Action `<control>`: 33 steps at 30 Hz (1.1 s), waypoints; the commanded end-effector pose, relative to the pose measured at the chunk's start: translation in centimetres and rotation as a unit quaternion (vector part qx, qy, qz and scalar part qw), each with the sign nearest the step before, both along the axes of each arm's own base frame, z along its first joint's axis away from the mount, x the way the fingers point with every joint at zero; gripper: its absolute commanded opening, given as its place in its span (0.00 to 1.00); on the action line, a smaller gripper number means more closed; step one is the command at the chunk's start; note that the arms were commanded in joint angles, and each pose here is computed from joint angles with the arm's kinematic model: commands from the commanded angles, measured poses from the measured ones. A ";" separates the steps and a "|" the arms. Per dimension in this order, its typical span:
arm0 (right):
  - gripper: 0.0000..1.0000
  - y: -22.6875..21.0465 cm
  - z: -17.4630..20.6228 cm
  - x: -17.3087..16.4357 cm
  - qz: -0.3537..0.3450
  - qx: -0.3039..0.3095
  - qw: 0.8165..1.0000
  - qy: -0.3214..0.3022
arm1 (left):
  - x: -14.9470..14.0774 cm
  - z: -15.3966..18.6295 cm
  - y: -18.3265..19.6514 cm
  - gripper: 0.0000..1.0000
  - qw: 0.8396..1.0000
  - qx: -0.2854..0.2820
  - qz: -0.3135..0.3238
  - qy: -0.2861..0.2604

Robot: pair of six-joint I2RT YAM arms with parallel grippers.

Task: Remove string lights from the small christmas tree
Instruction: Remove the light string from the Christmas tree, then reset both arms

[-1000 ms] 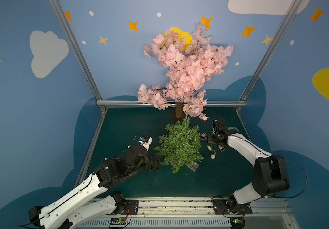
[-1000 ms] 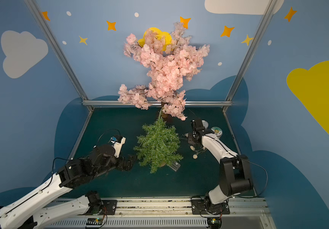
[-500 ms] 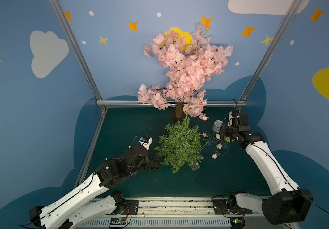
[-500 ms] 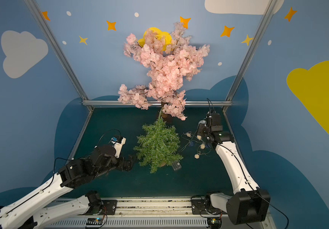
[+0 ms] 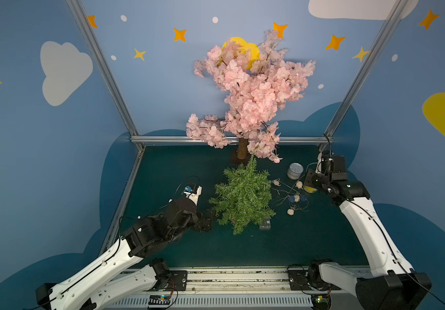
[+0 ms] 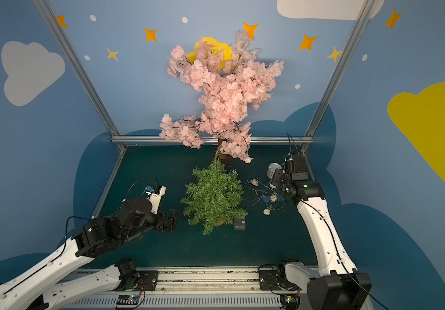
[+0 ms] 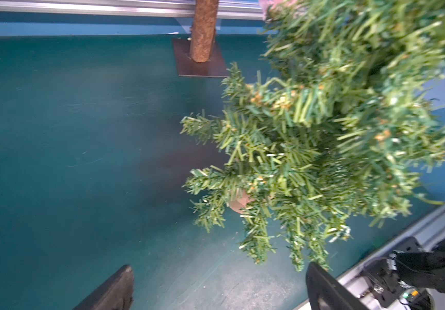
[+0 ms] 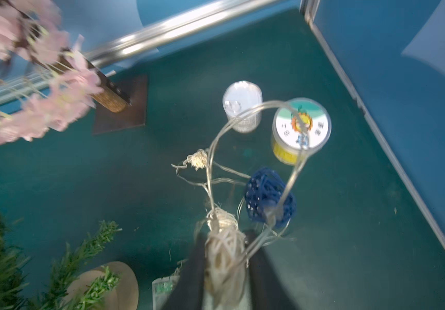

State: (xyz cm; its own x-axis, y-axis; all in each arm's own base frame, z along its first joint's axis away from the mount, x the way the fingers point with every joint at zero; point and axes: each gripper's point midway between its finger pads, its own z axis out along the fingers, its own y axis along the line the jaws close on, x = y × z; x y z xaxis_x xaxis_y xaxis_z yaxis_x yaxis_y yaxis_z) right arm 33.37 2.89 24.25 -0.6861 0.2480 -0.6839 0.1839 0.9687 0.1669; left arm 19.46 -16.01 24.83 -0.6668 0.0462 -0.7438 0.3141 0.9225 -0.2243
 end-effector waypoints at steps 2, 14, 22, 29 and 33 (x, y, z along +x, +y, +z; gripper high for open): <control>0.70 -0.1 -3.2 -2.0 -0.009 0.010 0.998 0.055 | 1.0 -1.6 3.7 0.99 0.997 0.036 0.066 0.030; 0.79 -0.6 -6.0 -0.6 0.024 -0.041 0.998 -0.038 | 11.8 -7.3 13.9 0.99 0.954 0.064 0.291 -0.028; 0.79 -1.3 -11.4 4.2 0.050 -0.137 0.979 -0.142 | 16.2 -13.7 15.5 0.99 0.948 0.151 0.246 -0.137; 0.77 -1.1 -13.7 6.1 0.058 -0.168 0.961 -0.210 | 18.0 -13.8 13.3 0.99 0.957 0.133 0.146 -0.212; 0.77 -1.3 -14.5 5.2 0.066 -0.139 0.958 -0.241 | 19.2 -15.5 15.2 1.00 0.953 0.086 0.169 -0.236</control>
